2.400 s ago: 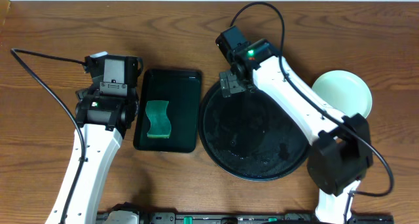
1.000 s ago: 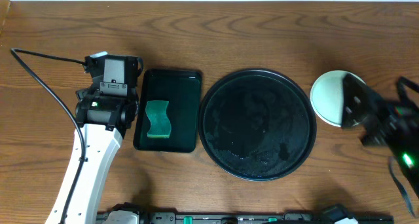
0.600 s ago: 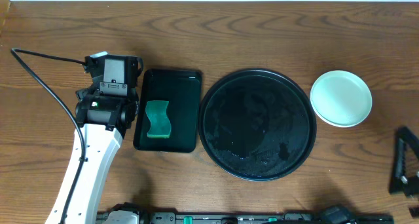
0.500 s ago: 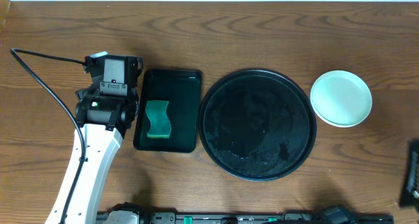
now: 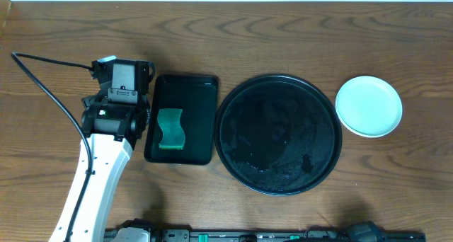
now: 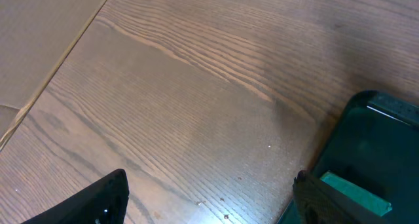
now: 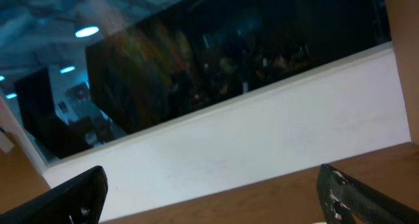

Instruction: Clean dirty plates on tray and stack at the side

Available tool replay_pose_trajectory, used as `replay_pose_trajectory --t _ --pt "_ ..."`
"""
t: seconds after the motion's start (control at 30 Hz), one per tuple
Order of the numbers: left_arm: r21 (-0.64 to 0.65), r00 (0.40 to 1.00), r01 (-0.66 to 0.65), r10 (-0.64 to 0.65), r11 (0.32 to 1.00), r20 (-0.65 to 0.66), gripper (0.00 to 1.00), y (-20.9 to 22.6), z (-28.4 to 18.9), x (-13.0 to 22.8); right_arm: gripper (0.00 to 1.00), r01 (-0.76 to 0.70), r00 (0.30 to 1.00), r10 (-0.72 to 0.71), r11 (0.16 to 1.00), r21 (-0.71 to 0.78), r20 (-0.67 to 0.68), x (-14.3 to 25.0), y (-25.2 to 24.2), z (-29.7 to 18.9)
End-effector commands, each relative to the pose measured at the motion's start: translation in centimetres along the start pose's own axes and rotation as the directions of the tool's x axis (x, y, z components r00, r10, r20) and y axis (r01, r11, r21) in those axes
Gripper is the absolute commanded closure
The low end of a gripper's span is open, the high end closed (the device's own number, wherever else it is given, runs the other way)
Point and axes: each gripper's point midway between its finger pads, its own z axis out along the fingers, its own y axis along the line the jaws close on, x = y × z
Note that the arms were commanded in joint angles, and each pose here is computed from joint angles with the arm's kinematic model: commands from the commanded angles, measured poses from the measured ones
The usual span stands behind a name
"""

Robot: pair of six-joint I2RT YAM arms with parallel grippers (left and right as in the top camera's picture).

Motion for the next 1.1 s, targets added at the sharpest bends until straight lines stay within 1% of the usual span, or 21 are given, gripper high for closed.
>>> replay_pose_trajectory --t 0.0,0.2,0.37,0.67,0.9,1.07 --pt "-0.013 1.0 0.004 -0.004 1.0 0.021 0.19 0.4 -0.4 -0.8 0.01 0.003 0.998 -0.003 1.0 0.007 0.059 -0.6 -0.3 -2.1" --pt "-0.013 1.0 0.004 -0.004 1.0 0.021 0.2 0.4 -0.4 -0.8 0.01 -0.014 0.994 0.015 1.0 -0.004 0.112 -0.4 -0.8 -4.7" --pt "-0.013 1.0 0.004 -0.004 1.0 0.021 0.2 0.4 -0.4 -0.8 0.01 -0.009 0.993 0.006 1.0 0.027 0.12 1.5 -1.8 -5.5" --pt "-0.013 1.0 0.004 -0.004 1.0 0.021 0.2 0.4 -0.4 -0.8 0.01 0.003 0.996 -0.009 0.997 0.071 0.086 5.1 -3.2 -4.1" --pt "-0.013 1.0 0.004 -0.004 1.0 0.021 0.19 0.4 -0.4 -0.8 0.01 -0.003 0.989 -0.008 0.997 0.071 0.144 5.9 -3.4 -2.6" --pt "-0.013 1.0 0.004 -0.004 1.0 0.021 0.2 0.4 -0.4 -0.8 0.01 -0.009 0.98 -0.011 0.995 0.1 0.2 6.5 -4.0 -1.6"
